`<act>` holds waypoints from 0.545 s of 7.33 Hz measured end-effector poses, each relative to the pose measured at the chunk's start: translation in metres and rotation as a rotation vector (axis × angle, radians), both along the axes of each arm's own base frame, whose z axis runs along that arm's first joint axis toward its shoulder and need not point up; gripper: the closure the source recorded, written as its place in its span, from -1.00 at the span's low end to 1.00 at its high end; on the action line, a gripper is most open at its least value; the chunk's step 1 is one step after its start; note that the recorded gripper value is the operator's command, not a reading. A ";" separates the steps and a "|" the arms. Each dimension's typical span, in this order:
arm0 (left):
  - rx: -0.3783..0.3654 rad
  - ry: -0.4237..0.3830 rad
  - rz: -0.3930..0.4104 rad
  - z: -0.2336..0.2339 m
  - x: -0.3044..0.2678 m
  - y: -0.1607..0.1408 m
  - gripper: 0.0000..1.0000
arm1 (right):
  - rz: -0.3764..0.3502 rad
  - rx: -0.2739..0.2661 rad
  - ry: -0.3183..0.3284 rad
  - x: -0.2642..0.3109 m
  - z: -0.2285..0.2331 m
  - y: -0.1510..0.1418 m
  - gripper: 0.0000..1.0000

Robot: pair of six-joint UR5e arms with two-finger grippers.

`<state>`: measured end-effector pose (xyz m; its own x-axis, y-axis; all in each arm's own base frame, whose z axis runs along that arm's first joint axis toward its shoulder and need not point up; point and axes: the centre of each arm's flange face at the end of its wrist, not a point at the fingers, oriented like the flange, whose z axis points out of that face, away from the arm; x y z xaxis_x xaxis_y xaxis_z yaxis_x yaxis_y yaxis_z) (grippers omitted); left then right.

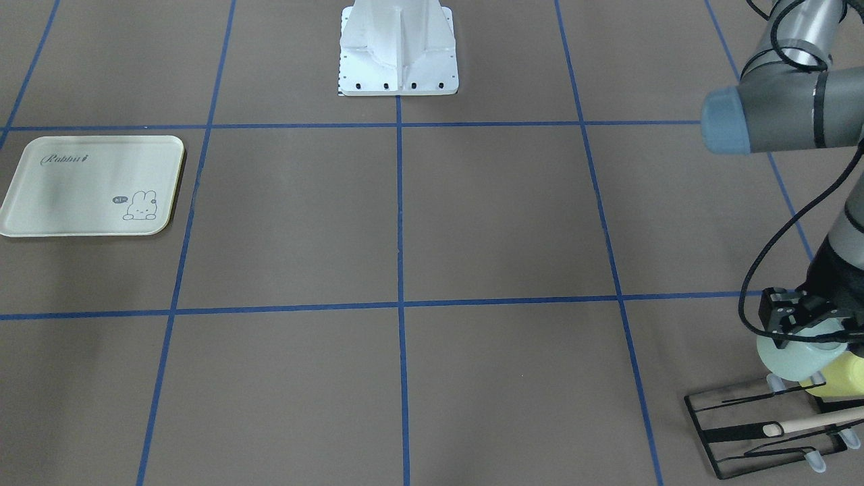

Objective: Left arm grabs green cup and hands to right arm on tray

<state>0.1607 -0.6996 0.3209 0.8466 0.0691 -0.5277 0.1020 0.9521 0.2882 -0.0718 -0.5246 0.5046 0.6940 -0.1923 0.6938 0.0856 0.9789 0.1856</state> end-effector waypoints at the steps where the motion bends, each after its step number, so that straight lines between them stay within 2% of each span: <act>1: -0.017 0.051 -0.016 -0.008 -0.004 0.005 0.76 | 0.000 0.014 -0.004 -0.001 -0.003 -0.001 -1.00; 3: -0.052 0.153 -0.108 -0.018 0.014 0.013 0.76 | 0.041 0.042 -0.051 -0.006 -0.019 -0.005 -1.00; 4: -0.058 0.205 -0.144 -0.027 0.030 0.021 0.76 | 0.087 0.027 -0.099 -0.014 -0.034 -0.008 -1.00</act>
<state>0.1906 -0.6789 0.2944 0.7203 -0.0804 -0.6890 0.2887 0.9379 0.1924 -0.0859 -0.5322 0.4710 0.6373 -0.1535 0.7552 -0.0200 0.9763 0.2153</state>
